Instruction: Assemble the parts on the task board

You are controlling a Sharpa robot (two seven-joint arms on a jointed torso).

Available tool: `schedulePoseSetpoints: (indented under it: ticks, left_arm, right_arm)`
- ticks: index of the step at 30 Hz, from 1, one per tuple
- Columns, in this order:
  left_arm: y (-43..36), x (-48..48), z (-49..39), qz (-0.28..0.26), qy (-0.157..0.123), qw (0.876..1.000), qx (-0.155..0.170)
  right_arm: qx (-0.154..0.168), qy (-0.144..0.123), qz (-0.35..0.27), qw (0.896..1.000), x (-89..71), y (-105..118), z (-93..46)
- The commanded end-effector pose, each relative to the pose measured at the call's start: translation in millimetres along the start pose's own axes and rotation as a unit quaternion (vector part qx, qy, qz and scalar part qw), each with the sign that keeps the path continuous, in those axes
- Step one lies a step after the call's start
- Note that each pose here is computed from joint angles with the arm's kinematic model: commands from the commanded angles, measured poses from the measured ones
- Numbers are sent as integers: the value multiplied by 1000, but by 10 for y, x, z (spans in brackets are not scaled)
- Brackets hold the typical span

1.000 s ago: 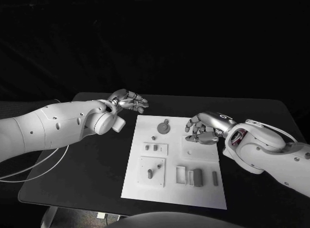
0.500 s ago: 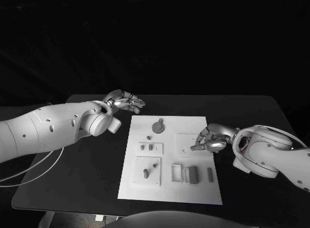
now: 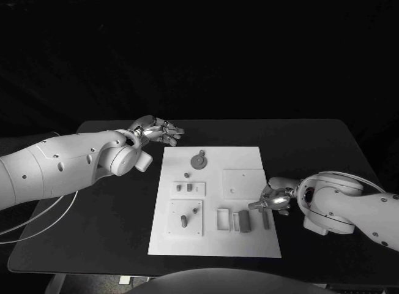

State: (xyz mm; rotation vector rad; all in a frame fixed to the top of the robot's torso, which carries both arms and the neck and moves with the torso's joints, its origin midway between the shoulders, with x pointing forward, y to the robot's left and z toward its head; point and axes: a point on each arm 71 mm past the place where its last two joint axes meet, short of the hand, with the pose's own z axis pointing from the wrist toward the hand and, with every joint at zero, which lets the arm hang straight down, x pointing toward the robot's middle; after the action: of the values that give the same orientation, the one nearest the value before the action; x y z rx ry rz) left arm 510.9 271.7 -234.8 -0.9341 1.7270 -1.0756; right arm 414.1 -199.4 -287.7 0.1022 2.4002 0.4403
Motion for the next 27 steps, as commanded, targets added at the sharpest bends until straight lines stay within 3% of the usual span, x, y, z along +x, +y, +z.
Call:
schedulePoseSetpoints:
  ticks: [1, 14, 27]
  left_arm:
    - [-20, 41, 3, -1, 14, 1000, 2]
    - [-12, 33, -6, -1, 14, 1000, 0]
    - [-6, 29, -14, -1, 16, 1000, -2]
  right_arm:
    - [13, 20, -25, 999, 88, 7, 46]
    - [3, 25, -47, 999, 201, 143, 138]
    - [9, 57, -68, 996, 359, 156, 214]
